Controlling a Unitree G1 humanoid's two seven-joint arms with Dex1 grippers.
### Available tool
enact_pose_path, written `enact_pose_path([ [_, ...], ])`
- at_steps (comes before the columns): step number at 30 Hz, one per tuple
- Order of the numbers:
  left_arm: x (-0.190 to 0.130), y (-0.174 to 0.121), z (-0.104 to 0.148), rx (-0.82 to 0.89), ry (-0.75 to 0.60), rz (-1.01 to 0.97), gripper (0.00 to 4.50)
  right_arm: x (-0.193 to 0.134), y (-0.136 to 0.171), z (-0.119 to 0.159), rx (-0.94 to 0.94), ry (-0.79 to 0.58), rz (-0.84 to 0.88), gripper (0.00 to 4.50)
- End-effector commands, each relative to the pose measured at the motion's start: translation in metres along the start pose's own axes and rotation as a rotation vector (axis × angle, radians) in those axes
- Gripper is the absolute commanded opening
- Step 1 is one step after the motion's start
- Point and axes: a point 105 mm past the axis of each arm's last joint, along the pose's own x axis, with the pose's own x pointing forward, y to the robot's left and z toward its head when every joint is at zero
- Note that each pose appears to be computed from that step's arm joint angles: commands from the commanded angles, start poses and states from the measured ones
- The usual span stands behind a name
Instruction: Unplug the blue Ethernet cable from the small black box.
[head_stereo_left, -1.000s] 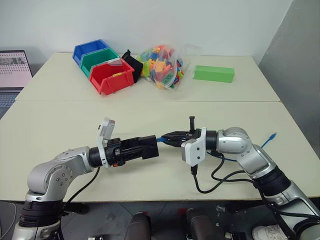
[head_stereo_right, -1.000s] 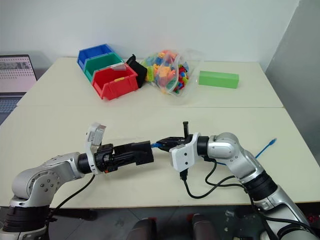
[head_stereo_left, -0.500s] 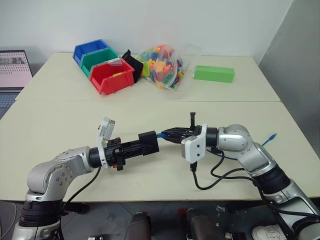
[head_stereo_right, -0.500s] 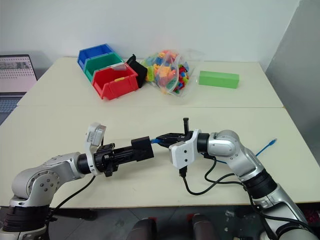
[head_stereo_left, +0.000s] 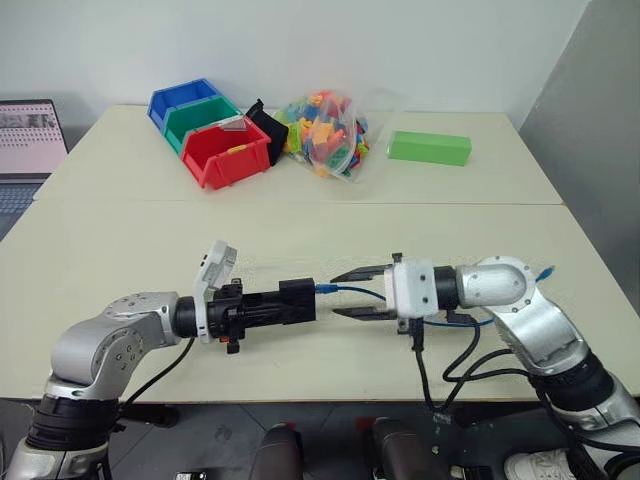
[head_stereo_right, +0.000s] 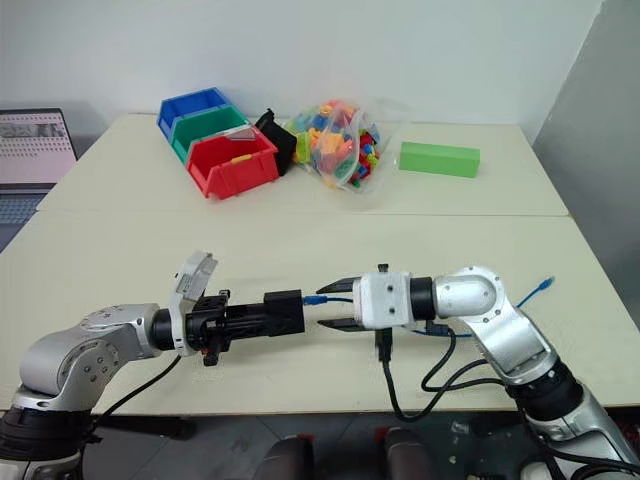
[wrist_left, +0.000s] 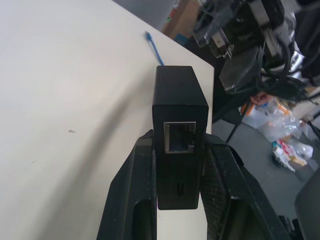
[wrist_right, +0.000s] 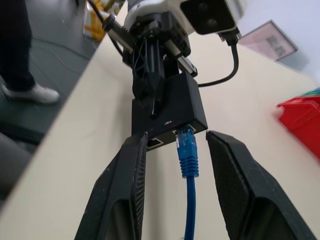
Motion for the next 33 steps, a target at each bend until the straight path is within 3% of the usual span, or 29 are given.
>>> enact_pose_path([
  [1, 0.0, -0.006, 0.01, 0.107, 0.013, -0.044, 0.79, -0.003, -0.002, 0.006, 0.252, -0.062, -0.033, 1.98],
  [6, 0.002, -0.008, 0.014, 0.136, 0.012, -0.067, 0.79, 0.002, -0.002, -0.004, 0.462, -0.093, -0.048, 1.98],
  [11, 0.005, -0.01, 0.015, 0.156, 0.018, -0.08, 0.79, 0.008, 0.0, -0.008, 0.551, -0.113, -0.028, 1.98],
  [26, 0.004, -0.01, 0.016, 0.167, 0.024, -0.071, 0.79, 0.013, -0.004, -0.009, 0.595, -0.138, 0.001, 1.98],
  [29, 0.005, -0.011, 0.016, 0.167, 0.023, -0.07, 0.79, 0.013, -0.004, -0.009, 0.593, -0.133, 0.005, 1.48],
  [33, 0.005, -0.011, 0.017, 0.163, 0.015, -0.069, 0.79, 0.014, -0.002, -0.009, 0.575, -0.123, 0.017, 0.39],
])
